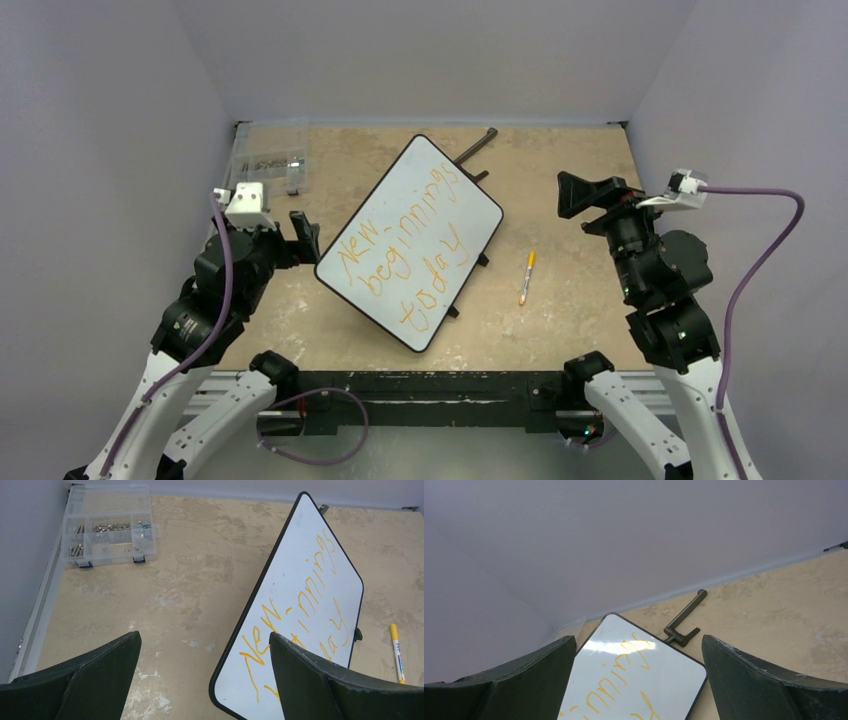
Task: Write a sentence on the whiteboard
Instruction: Reset both arms
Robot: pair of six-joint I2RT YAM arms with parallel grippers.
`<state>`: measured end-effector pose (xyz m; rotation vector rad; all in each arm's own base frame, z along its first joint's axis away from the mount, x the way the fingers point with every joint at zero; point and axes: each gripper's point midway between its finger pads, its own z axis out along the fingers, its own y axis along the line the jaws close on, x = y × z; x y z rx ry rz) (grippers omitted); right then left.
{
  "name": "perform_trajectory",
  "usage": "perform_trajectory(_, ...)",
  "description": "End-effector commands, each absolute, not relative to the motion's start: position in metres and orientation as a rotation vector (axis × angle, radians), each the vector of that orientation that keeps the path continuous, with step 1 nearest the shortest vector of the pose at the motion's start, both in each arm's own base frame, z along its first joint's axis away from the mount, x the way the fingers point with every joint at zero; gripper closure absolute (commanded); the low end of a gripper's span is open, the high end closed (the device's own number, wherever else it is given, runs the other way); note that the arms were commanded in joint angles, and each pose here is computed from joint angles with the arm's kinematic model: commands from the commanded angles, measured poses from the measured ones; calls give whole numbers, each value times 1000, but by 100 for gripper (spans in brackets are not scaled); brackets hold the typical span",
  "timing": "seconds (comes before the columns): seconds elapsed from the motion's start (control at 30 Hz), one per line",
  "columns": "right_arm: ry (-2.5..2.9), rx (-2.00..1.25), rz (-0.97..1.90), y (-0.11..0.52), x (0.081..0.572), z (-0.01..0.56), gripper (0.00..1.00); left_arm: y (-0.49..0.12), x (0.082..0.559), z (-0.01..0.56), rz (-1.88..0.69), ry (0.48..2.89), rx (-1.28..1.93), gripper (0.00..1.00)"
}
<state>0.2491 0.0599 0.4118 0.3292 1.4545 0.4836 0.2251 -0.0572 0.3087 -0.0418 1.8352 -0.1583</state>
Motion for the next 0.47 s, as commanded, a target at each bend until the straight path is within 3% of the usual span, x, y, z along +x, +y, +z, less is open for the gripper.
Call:
perform_trajectory(0.0,1393,274,523,66,243,429,1,-53,229,316,-145,1795,-61,0)
perform_trajectory(0.43,1391,265,523,66,243,428,1,-54,228,316,-150,1793,-59,0)
